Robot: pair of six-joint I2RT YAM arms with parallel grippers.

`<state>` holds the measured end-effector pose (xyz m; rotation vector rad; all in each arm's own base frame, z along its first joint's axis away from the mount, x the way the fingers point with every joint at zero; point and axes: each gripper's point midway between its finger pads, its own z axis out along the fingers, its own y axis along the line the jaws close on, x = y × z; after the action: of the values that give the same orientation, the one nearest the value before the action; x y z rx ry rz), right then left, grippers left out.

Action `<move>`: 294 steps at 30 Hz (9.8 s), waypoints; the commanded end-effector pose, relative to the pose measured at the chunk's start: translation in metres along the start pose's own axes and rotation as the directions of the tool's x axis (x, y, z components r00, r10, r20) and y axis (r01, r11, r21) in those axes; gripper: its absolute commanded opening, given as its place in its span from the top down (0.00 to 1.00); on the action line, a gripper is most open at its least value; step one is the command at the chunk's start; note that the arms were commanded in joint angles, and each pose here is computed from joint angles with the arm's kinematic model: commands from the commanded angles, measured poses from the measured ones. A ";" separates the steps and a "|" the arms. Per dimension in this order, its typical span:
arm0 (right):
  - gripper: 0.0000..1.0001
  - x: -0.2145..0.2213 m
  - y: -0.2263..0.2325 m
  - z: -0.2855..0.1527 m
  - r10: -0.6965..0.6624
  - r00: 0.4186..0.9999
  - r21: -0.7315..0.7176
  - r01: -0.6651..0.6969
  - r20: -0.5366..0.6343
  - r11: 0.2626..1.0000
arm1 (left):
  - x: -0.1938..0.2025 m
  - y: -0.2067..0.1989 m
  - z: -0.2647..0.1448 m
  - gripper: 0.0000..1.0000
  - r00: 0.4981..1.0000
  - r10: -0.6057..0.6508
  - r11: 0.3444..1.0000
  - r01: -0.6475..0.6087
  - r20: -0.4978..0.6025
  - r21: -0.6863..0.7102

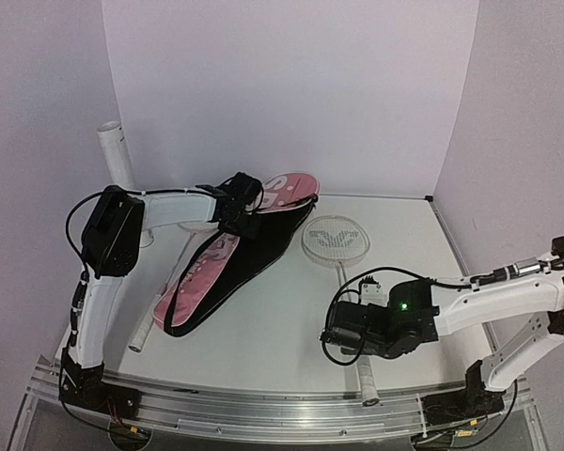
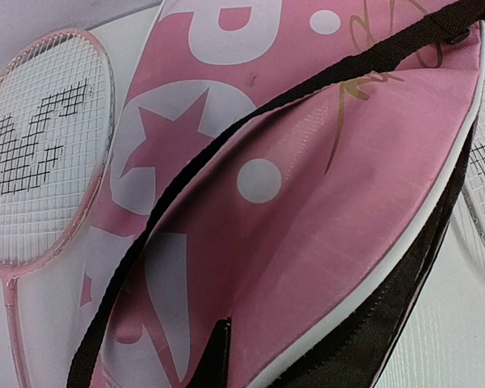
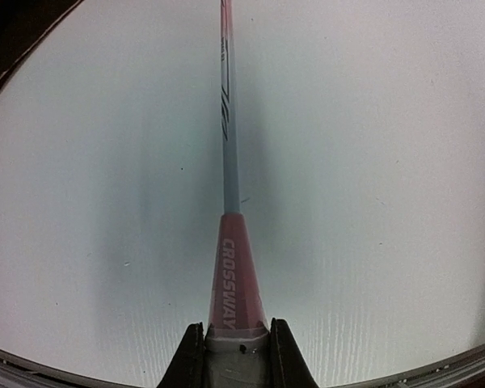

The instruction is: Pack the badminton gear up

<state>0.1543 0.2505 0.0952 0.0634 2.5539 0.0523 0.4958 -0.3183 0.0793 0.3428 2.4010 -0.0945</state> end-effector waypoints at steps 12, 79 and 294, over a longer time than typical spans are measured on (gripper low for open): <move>1.00 0.091 0.008 0.043 0.089 0.967 0.015 -0.088 -0.237 0.996 | -0.041 -0.004 -0.004 1.00 0.986 -0.051 0.999 0.052 0.157 -0.002; 1.00 0.084 0.038 -0.028 -0.265 0.952 -0.083 0.255 -0.154 0.964 | -0.091 -0.006 -0.024 1.00 0.969 -0.007 1.000 0.002 0.248 0.019; 0.65 0.036 0.303 0.000 -0.645 -0.167 -0.343 0.734 0.745 -0.586 | 0.089 -0.054 -0.132 1.00 0.959 0.248 0.789 -0.119 -0.134 0.603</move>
<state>0.1248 0.5545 0.0964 -2.3700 1.1903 0.6988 0.3380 -0.3343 0.1008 0.9094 2.4957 -0.7609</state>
